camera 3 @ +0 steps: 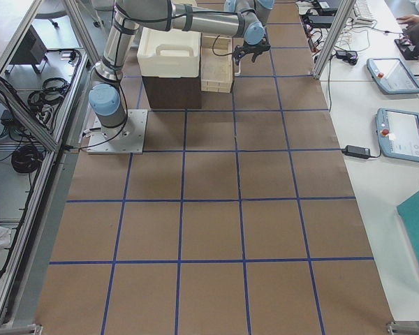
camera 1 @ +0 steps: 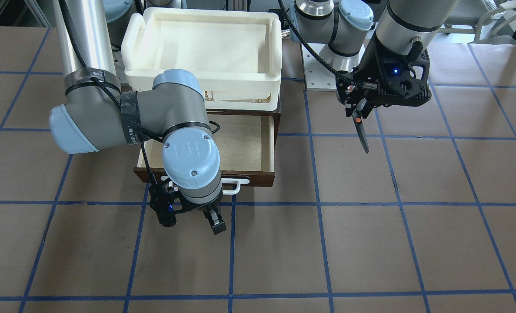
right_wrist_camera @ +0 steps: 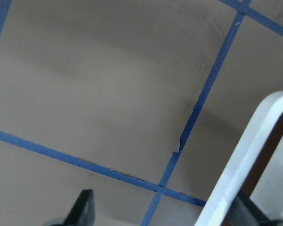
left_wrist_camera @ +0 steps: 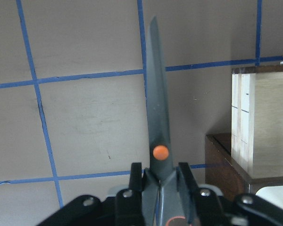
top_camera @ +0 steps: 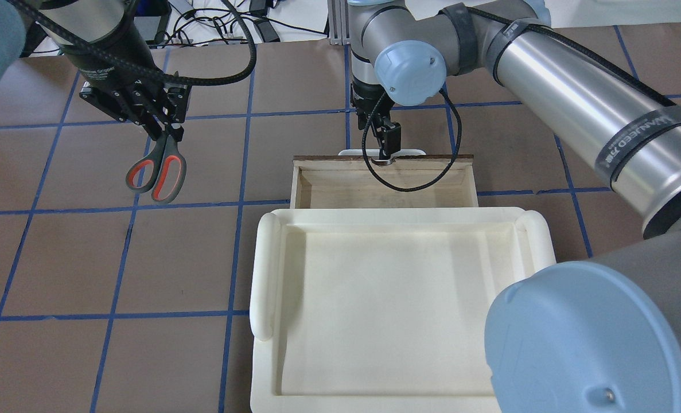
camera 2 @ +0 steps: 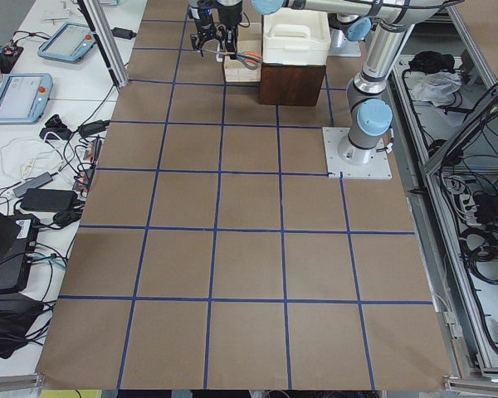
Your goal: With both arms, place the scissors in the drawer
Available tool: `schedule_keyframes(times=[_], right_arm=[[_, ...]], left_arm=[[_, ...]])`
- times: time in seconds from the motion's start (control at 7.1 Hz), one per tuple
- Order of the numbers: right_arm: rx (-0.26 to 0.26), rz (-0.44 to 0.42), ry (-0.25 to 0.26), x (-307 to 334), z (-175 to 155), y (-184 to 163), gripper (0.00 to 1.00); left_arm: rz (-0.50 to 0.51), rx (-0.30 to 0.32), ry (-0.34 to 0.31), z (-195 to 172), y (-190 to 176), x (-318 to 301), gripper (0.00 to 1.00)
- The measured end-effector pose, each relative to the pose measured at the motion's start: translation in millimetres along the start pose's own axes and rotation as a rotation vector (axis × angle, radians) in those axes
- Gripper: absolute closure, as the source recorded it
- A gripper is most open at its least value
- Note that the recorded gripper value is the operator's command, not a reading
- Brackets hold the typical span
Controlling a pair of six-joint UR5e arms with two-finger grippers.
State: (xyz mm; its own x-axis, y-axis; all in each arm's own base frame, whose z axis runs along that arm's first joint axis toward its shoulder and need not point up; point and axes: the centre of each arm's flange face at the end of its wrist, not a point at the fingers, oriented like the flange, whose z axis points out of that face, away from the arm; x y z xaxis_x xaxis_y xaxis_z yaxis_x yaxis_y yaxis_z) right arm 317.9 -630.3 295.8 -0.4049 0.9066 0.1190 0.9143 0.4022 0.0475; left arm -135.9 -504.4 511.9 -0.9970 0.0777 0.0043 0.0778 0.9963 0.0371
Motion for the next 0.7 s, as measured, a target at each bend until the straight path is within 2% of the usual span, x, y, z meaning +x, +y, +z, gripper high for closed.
schedule_keyframes(times=[0.7], right_arm=[[-0.007, -0.033, -0.003, -3.5, 1.5, -3.2, 0.0]], left_arm=[[0.0, 0.002, -0.002, -0.8, 0.6, -0.2, 0.91]])
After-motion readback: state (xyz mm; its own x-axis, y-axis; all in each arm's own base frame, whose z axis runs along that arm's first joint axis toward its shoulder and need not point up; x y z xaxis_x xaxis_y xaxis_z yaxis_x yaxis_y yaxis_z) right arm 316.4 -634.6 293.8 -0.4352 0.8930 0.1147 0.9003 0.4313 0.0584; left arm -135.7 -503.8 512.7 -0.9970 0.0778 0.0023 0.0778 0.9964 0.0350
